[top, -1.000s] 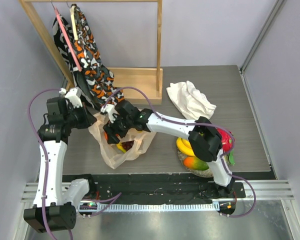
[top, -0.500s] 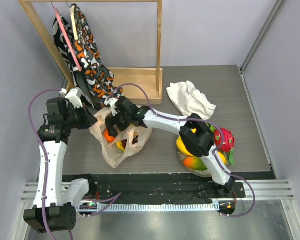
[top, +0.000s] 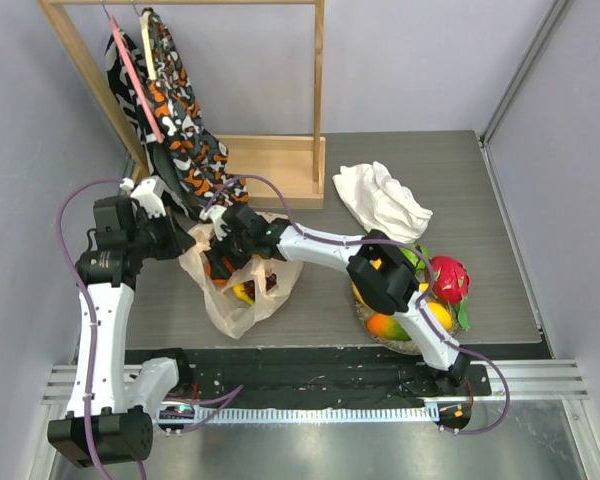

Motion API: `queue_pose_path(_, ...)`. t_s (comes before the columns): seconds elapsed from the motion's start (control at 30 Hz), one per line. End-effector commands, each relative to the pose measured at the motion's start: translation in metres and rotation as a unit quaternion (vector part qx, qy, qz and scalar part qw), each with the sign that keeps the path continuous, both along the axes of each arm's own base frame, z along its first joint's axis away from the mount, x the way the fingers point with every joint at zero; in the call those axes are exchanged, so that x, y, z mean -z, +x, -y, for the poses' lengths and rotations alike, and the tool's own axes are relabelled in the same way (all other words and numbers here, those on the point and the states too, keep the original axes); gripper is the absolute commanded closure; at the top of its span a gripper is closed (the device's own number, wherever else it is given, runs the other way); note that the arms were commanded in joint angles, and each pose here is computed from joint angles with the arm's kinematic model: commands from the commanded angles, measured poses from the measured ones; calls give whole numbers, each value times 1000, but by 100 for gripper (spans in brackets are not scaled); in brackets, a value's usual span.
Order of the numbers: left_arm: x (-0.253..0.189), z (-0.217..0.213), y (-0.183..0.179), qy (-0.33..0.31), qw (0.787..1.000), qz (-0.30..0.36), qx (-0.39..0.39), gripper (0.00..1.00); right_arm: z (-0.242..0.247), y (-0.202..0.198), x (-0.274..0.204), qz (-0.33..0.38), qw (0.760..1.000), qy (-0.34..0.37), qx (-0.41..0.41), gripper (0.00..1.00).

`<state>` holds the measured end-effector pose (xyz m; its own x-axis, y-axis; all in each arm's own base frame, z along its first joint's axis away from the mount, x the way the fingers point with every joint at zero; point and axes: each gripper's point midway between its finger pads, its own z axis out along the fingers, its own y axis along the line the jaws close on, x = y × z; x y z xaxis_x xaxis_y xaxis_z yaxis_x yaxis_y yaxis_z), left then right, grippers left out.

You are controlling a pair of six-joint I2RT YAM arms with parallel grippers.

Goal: Take the fake fruits out of the plastic bag
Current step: Take out the fake fruit from the plastic bag, then place the fake fruit on the plate.

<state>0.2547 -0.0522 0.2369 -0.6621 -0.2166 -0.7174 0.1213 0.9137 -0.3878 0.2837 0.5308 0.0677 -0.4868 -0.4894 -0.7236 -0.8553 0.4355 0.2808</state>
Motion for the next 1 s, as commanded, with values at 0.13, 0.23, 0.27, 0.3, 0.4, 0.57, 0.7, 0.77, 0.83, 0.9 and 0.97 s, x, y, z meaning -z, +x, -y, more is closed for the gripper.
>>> queue_pose_path(0.13,-5,1,9,-4,1000,30,6,100,34,-30,-136,87,991,60,-85,55)
queue_pose_path(0.23,-5,2,13,-7,999,34,7,100,60,-54,-160,100,985,58,-126,55)
queue_pose_path(0.27,-5,2,14,-9,999,34,9,100,67,-59,-161,106,983,55,-142,54)
queue_pose_path(0.3,-6,3,16,-12,999,36,8,100,73,-67,-165,107,980,59,-159,53)
queue_pose_path(0.4,-10,5,22,-22,999,46,8,100,90,-96,-174,99,969,76,-211,53)
queue_pose_path(0.57,-22,4,22,-17,998,66,6,100,162,-87,-189,159,961,-28,-226,56)
queue_pose_path(0.7,-19,4,18,-17,997,69,4,100,255,-63,-163,167,939,-177,-242,63)
queue_pose_path(0.77,-18,5,16,-21,997,70,3,100,301,-57,-152,165,929,-241,-228,63)
queue_pose_path(0.83,-19,5,14,-21,997,73,4,100,349,-60,-122,131,908,-314,-245,63)
queue_pose_path(0.9,-19,6,14,-21,997,75,5,100,389,-61,-103,109,886,-380,-243,63)
queue_pose_path(0.97,-19,6,14,-23,997,74,4,100,425,-57,-97,84,870,-424,-236,65)
